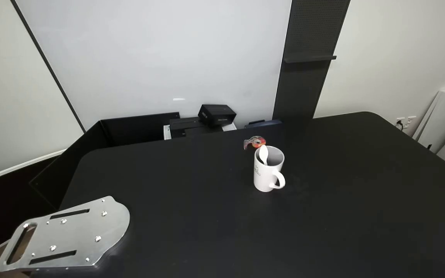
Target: Remove the white spoon from the mug and place it on the table
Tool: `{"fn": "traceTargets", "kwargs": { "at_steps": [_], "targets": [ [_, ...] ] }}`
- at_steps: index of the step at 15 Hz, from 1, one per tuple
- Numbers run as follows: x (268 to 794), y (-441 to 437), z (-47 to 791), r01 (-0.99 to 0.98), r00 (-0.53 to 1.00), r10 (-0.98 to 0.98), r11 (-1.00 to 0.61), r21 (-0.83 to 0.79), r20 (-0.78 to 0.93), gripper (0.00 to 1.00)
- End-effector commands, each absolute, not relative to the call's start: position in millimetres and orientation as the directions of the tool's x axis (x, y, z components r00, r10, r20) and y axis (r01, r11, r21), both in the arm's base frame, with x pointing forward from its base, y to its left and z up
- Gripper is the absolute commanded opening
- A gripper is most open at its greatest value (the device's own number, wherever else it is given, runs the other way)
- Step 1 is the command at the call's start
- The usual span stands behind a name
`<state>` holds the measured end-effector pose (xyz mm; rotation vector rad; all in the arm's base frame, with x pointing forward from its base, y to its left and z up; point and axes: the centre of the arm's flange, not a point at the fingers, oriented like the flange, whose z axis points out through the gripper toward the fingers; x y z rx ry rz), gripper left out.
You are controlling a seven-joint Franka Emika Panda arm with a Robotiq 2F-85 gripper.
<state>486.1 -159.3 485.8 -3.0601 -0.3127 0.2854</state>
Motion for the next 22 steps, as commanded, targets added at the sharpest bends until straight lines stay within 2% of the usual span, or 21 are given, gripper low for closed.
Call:
{"fn": "traceTargets", "kwargs": {
  "at_steps": [1,9,13,22],
  "targets": [
    [547.9,-158.1,452.5,0.214,0.955,0.224,-0.974,-0.069,-0.196,1.0],
    [643.2,-110.7,382.1,0.298,0.926,0.303,-0.953,-0.058,-0.226,1.0],
    [677.4,-79.0,358.9,0.425,0.88,0.435,-0.901,-0.091,-0.191,1.0],
    [720.9,-11.6,307.5,0.822,0.55,0.831,-0.556,-0.122,-0.085,1.0]
  ]
}}
